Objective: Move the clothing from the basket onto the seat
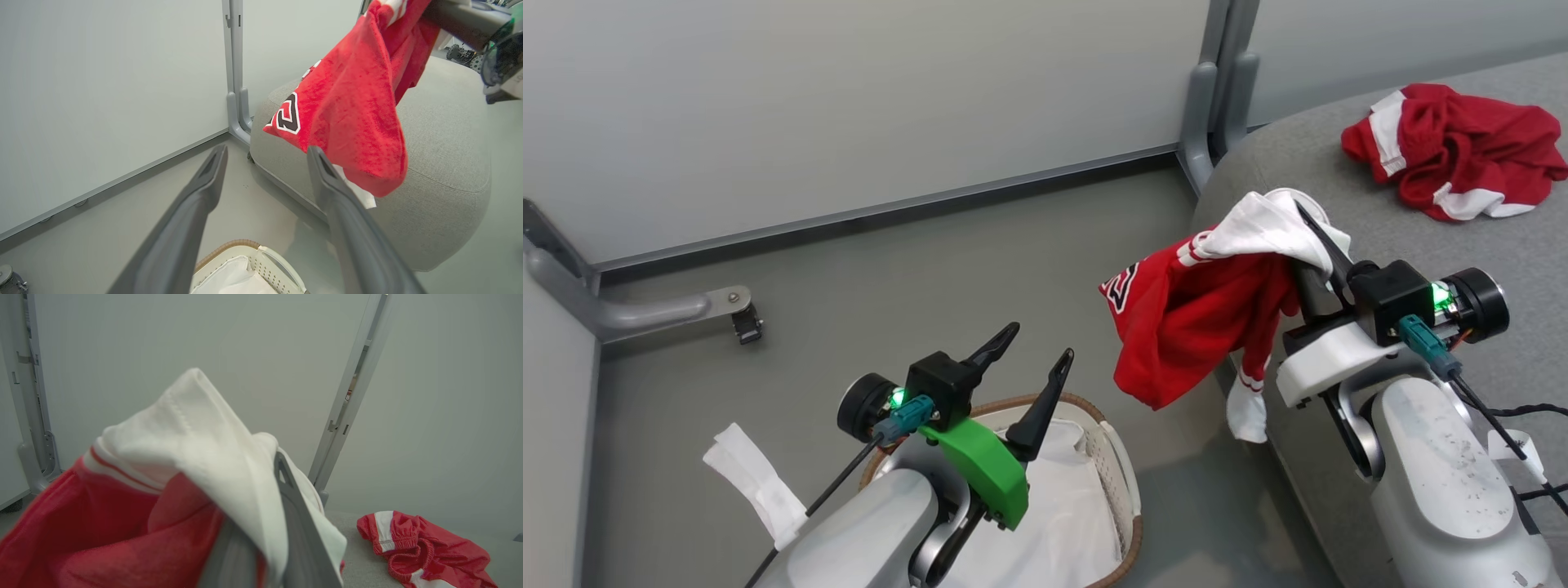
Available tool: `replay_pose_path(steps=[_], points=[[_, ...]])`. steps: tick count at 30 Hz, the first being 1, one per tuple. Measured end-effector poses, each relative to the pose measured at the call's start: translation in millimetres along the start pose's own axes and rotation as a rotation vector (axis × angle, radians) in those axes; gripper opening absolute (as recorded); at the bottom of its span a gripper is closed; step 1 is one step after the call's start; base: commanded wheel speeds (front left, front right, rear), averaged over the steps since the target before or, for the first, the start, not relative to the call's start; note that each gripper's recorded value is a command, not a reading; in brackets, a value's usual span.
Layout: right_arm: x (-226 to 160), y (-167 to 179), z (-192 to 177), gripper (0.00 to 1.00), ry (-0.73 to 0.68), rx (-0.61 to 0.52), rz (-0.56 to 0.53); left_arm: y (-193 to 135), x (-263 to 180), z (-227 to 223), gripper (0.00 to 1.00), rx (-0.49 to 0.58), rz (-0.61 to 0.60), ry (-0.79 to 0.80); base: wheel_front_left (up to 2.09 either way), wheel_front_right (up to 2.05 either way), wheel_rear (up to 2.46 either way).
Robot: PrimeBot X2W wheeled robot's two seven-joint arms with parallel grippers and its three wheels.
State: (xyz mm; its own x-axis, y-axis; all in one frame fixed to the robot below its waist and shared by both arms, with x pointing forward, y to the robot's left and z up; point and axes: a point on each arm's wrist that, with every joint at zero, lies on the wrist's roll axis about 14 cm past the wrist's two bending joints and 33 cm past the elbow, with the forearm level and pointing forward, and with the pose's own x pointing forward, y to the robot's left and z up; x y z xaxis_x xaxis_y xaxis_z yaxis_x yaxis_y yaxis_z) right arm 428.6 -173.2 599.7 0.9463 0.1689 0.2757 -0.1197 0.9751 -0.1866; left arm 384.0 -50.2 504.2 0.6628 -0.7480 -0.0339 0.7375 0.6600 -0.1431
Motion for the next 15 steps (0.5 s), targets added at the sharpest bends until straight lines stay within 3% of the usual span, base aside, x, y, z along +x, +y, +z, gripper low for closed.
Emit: replay_pose_path(steps=[15], points=[[-59, -85, -18, 0.00, 0.086, -0.069, -0.245, -61, 35, -18, 1.00, -0.022, -0.218, 0.025, 0.00, 0.00, 0.00]])
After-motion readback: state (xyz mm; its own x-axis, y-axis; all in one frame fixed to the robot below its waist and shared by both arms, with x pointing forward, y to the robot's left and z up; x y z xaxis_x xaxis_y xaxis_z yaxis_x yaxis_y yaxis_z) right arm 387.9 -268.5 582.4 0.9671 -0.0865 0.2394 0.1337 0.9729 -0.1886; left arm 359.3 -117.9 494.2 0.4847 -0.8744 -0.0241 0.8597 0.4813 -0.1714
